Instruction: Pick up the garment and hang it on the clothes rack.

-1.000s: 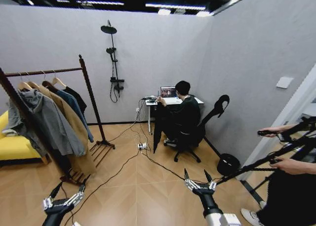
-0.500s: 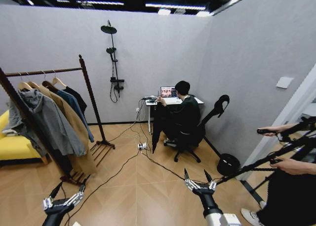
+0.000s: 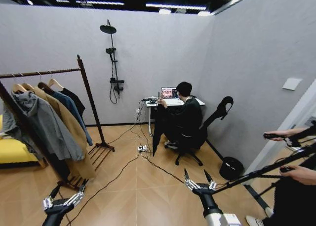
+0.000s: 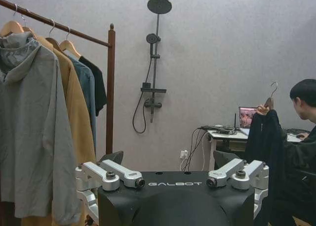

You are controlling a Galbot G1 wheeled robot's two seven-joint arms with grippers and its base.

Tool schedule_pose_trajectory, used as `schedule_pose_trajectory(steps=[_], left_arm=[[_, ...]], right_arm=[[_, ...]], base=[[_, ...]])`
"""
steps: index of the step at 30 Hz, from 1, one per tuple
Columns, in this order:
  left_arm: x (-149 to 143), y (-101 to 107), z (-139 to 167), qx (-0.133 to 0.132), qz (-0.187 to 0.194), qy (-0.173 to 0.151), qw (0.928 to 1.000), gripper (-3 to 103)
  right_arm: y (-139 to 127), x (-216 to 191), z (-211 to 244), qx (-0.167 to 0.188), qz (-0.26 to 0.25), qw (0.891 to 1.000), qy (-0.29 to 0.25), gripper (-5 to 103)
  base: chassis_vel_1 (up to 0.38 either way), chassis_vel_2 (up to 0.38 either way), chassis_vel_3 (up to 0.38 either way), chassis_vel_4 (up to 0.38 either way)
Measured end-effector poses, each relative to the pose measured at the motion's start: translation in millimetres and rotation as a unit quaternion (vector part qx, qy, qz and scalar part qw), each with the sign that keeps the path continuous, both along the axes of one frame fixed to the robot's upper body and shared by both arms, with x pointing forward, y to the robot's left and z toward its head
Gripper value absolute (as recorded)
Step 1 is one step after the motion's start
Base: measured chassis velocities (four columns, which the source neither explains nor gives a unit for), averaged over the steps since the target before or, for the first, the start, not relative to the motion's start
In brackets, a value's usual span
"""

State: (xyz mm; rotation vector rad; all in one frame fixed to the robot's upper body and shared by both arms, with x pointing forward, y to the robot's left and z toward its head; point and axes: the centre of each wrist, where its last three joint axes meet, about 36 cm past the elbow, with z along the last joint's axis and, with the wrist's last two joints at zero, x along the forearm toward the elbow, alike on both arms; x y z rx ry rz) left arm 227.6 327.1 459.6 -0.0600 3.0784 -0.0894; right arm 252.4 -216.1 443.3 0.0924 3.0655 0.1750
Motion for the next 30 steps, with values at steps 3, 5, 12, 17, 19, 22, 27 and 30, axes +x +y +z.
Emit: schedule_pose_trajectory(steps=[3,5,12,17,19,22,27,30], left_arm=[[0.0,0.0,0.0,0.0,0.0,0.0,1.0,100],[0.0,0.0,0.0,0.0,0.0,0.0,1.0,100],[0.0,0.0,0.0,0.0,0.0,0.0,1.0,100],[0.0,0.0,0.0,0.0,0.0,0.0,1.0,100],[0.0,0.0,0.0,0.0,0.0,0.0,1.0,100],[0.0,0.0,0.0,0.0,0.0,0.0,1.0,100],[0.0,0.0,0.0,0.0,0.0,0.0,1.0,100],[0.0,0.0,0.0,0.0,0.0,0.0,1.0,100]], right_arm=[[0.0,0.0,0.0,0.0,0.0,1.0,0.0,100],[0.0,0.0,0.0,0.0,0.0,1.0,0.0,100],[0.0,-0.1,0.0,0.0,0.0,1.0,0.0,100],[0.0,-0.1,-0.1,0.0,0.0,1.0,0.0,100],[0.0,-0.1,-0.1,0.0,0.0,1.0,0.0,100],[0.0,-0.1,-0.1,0.0,0.0,1.0,0.0,100],[0.0,-0.1,0.0,0.0,0.0,1.0,0.0,100],[0.0,0.0,0.0,0.0,0.0,1.0,0.0,100]], base=[[-0.203,0.193,0.213,-0.208],[-0.191,0.187,0.157,-0.173],[-0.121,0.11,0.112,-0.114],[-0.102,0.108,0.09,-0.099],[-0.14,0.121,0.148,-0.143],[-0.202,0.174,0.188,-0.178],[-0.231,0.23,0.236,-0.231],[-0.277,0.279,0.312,-0.273]])
